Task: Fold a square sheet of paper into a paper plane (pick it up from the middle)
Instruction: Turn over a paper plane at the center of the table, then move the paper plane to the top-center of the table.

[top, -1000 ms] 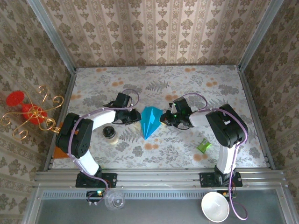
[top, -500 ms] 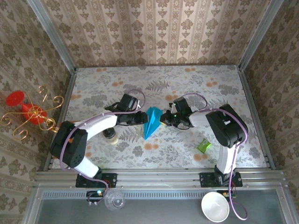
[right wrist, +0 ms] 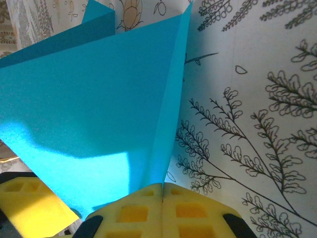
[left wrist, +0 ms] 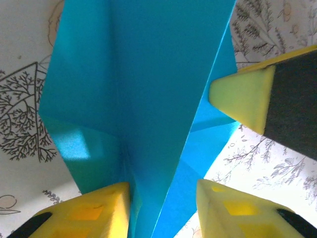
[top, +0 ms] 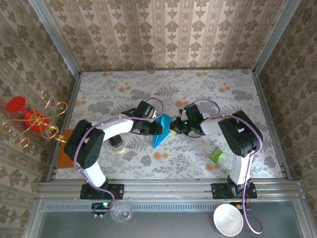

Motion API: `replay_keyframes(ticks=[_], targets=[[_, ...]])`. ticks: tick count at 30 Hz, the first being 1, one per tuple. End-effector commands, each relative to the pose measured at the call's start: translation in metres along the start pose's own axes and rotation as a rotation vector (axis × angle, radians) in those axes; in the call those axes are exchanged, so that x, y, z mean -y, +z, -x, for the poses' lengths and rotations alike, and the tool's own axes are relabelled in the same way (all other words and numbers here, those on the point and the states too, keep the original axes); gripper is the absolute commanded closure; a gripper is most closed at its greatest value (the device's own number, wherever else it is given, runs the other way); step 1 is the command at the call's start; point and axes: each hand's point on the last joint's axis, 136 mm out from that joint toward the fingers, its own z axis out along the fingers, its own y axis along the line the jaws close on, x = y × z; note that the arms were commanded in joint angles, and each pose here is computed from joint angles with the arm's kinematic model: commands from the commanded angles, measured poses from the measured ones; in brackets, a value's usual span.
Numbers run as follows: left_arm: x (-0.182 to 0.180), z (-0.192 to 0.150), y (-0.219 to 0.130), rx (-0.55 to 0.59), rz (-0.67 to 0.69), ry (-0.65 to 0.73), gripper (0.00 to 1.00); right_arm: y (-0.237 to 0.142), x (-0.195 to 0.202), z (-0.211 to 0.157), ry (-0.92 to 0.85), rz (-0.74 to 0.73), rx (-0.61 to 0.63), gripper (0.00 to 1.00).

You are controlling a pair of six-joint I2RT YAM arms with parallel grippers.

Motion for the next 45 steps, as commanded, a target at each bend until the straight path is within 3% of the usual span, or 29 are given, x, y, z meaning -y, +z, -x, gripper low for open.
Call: replay_keyframes(ticks=[1,13,45], targets=[[0.005,-0.008,0.001,-0.036,0.016,0.054,0.56,0.002,-0.003,0.001,0.008,0.017,-0.011,1.00],[0.001,-0.021,0.005,-0.077,0.156,0.158,0.51,0.003,-0.002,0.001,0.006,0.012,-0.010,1.00],[-0.008,-0.018,0.020,-0.102,0.232,0.177,0.72,0.001,-0.001,0.000,0.010,0.005,-0.008,0.98]])
